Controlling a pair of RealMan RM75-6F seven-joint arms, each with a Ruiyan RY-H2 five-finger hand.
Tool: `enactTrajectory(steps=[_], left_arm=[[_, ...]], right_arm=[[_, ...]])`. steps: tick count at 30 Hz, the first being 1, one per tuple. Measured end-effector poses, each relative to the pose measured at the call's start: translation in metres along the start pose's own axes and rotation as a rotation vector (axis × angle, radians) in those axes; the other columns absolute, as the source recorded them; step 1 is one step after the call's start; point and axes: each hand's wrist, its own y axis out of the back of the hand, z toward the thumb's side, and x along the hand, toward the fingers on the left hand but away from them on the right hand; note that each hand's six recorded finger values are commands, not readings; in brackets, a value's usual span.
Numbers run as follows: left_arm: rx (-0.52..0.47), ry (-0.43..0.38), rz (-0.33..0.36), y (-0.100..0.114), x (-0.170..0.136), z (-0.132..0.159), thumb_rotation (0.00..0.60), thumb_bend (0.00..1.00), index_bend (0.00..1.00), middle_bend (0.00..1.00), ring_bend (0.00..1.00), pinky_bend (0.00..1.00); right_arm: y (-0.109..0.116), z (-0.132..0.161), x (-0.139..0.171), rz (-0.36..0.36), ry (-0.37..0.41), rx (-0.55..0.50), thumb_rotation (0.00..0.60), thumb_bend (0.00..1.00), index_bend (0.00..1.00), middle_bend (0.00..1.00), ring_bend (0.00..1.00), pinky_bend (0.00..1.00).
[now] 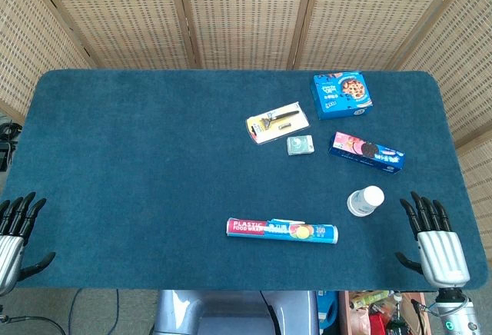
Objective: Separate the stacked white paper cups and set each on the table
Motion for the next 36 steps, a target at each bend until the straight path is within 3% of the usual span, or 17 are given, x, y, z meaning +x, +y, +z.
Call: enactTrajectory(steps=[23,30,36], left_arm=[[-0.02,0.002,-0.012,-0.004,0.003,-0.002,0.6,0.2,0.0,0.0,0.0,0.0],[-0.034,0.007,-0.02,-0.004,0.008,-0.004,0.6,0.2,0.0,0.0,0.0,0.0],[-0.042,0.006,-0.017,-0.005,0.016,-0.003,0.6,0.2,0.0,0.0,0.0,0.0]], right_arm=[[-0.002,0.006,-0.004,0.012,0.019,-0.015,0.6,0.13,0.09,0.0,0.0,0.0],[0.008,0.012,-0.024,0.007,0.028,-0.023,0.6,0.12,0.09,0.0,0.0,0.01],[0.016,0.015,-0.053,0.032,0.017,-0.007,0.6,0.12,0.17,0.01,0.0,0.12]])
